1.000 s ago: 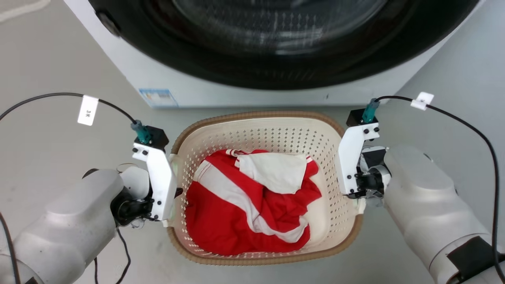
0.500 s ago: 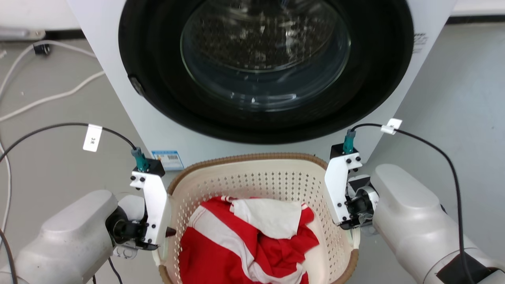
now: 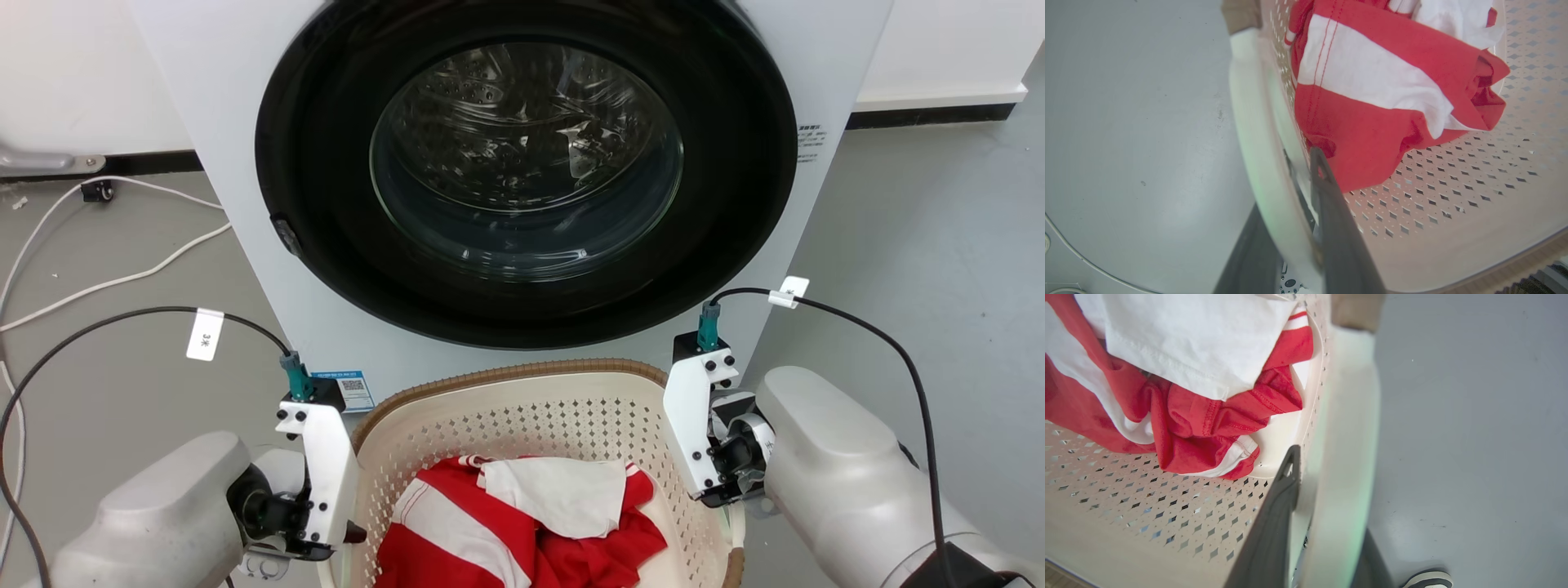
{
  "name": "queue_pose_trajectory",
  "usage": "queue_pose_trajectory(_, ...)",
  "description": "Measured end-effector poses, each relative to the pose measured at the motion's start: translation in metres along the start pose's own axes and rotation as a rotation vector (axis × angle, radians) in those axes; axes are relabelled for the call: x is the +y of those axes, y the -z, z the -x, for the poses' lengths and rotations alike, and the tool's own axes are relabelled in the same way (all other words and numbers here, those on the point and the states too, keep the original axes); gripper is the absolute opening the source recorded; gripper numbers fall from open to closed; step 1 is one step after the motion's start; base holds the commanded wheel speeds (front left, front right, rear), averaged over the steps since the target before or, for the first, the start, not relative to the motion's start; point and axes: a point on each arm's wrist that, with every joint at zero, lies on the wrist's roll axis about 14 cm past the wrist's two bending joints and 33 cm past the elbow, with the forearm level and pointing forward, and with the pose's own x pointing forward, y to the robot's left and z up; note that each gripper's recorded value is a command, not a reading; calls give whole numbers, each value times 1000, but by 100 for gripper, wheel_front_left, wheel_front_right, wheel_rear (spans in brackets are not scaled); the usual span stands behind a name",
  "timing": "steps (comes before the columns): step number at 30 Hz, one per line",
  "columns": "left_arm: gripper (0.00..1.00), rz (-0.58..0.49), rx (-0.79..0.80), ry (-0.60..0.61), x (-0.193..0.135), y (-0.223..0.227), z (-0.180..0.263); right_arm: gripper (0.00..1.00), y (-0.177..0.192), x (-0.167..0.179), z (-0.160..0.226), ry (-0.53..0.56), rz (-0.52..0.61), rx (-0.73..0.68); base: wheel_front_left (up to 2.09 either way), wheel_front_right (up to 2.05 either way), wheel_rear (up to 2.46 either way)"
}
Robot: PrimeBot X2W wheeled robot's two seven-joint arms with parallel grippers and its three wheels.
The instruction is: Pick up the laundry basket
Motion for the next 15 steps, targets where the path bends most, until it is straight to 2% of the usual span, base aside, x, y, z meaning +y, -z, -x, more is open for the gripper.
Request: queue_pose_trajectory(15,0,-30,26,-16,-1,4,3,0,1,2,3,-7,-6,-12,0,0,0)
